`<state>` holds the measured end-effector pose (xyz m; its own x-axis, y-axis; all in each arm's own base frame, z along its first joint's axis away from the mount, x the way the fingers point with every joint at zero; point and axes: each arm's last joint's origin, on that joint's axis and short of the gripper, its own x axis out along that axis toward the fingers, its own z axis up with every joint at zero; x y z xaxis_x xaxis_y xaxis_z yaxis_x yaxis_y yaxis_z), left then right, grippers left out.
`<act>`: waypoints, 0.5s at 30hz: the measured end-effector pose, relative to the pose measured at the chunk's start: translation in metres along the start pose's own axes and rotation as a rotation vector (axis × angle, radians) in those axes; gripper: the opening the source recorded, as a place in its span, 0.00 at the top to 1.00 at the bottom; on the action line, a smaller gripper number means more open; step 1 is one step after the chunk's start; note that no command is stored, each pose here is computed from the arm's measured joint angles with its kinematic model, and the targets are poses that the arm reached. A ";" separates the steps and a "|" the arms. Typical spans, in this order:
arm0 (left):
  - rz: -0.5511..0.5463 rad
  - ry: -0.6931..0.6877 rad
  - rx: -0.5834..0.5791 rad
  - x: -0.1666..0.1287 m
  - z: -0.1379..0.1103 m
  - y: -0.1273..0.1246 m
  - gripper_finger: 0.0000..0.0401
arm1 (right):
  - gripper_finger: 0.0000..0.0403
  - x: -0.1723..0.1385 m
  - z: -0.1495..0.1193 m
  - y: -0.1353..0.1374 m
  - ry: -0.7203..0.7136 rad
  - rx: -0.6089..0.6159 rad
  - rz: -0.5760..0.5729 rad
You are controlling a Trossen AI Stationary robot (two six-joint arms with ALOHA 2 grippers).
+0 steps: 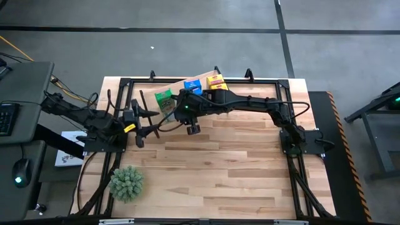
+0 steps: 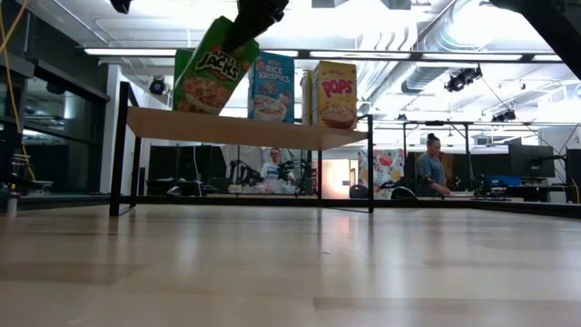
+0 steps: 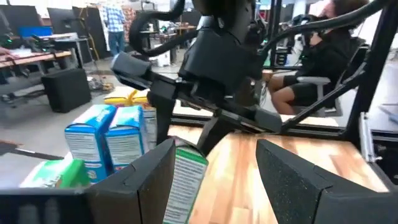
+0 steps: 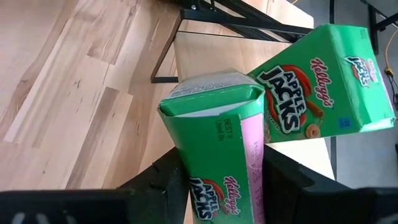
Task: Stack cereal on shelf
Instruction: Put the green cereal box on the shelf aligned with the green cereal box
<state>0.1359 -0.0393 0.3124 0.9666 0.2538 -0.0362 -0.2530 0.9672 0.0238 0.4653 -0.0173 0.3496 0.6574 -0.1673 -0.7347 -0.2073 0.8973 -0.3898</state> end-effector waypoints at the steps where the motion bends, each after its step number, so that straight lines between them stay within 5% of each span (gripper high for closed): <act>1: 0.002 0.007 0.011 0.000 -0.001 0.000 0.47 | 0.64 0.000 0.000 0.001 0.000 -0.001 0.002; 15: -0.158 0.110 0.219 0.021 -0.018 -0.021 0.47 | 0.64 -0.025 0.014 0.044 0.018 -0.032 0.096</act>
<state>0.1604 -0.0539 0.2935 0.9801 0.1115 -0.1644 -0.0730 0.9719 0.2236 0.4493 0.0318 0.3588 0.6203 -0.0885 -0.7794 -0.2918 0.8963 -0.3340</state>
